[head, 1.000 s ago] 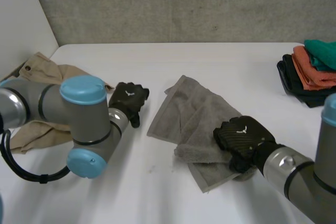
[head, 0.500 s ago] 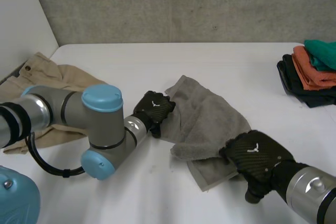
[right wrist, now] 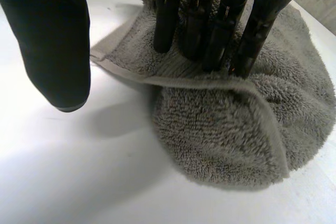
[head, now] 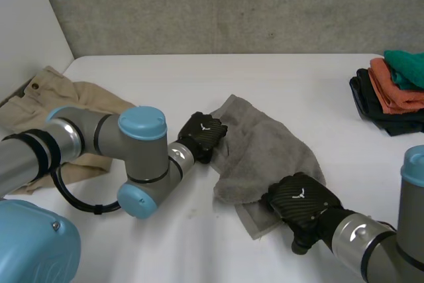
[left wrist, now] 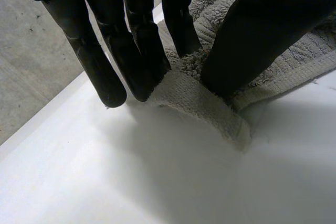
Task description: Fold the laundry.
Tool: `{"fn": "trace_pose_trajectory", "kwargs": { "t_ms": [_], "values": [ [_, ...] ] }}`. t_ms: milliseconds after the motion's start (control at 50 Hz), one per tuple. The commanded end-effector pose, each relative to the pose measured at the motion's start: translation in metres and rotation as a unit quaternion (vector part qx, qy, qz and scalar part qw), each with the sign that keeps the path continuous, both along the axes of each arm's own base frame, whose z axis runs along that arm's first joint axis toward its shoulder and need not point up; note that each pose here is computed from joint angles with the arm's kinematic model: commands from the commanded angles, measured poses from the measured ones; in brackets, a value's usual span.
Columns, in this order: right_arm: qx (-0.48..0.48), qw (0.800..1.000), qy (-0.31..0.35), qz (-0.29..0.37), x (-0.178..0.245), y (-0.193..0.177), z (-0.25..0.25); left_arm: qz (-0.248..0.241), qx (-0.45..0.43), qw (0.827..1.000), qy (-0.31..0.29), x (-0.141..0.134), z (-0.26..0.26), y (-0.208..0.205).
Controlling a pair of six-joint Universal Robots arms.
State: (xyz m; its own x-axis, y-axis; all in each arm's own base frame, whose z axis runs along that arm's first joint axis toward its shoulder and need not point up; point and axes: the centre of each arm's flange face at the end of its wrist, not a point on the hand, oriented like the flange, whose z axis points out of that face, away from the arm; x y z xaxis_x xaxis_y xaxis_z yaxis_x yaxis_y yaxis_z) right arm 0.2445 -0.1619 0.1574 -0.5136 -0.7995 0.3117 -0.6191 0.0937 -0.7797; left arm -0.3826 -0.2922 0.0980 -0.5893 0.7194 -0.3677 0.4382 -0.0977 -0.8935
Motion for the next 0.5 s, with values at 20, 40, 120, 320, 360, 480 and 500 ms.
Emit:
{"fn": "trace_pose_trajectory", "kwargs": {
  "t_ms": [20, 40, 120, 320, 360, 480, 500],
  "values": [
    [-0.034, 0.999, -0.012, -0.003, 0.007, -0.017, -0.016, 0.002, 0.003, 1.000, -0.002, 0.000, -0.005, -0.001],
    [-0.043, 0.999, -0.014, -0.003, 0.008, -0.020, -0.019, 0.004, 0.002, 1.000, -0.002, 0.000, -0.004, -0.001],
    [-0.061, 0.998, -0.019, -0.002, 0.013, -0.029, -0.026, 0.009, -0.002, 1.000, 0.001, 0.001, 0.000, -0.003],
    [-0.133, 0.990, -0.023, -0.041, 0.024, -0.061, -0.023, 0.056, -0.046, 0.997, 0.028, 0.018, 0.064, -0.008],
    [-0.141, 0.989, -0.024, -0.047, 0.026, -0.069, -0.022, 0.060, -0.052, 0.996, 0.032, 0.021, 0.075, -0.006],
    [-0.159, 0.985, -0.028, -0.062, 0.029, -0.093, -0.005, 0.065, -0.091, 0.992, 0.062, 0.041, 0.140, 0.019],
    [-0.161, 0.984, -0.031, -0.067, 0.027, -0.096, 0.000, 0.066, -0.097, 0.991, 0.067, 0.044, 0.148, 0.022]
  ]
}}
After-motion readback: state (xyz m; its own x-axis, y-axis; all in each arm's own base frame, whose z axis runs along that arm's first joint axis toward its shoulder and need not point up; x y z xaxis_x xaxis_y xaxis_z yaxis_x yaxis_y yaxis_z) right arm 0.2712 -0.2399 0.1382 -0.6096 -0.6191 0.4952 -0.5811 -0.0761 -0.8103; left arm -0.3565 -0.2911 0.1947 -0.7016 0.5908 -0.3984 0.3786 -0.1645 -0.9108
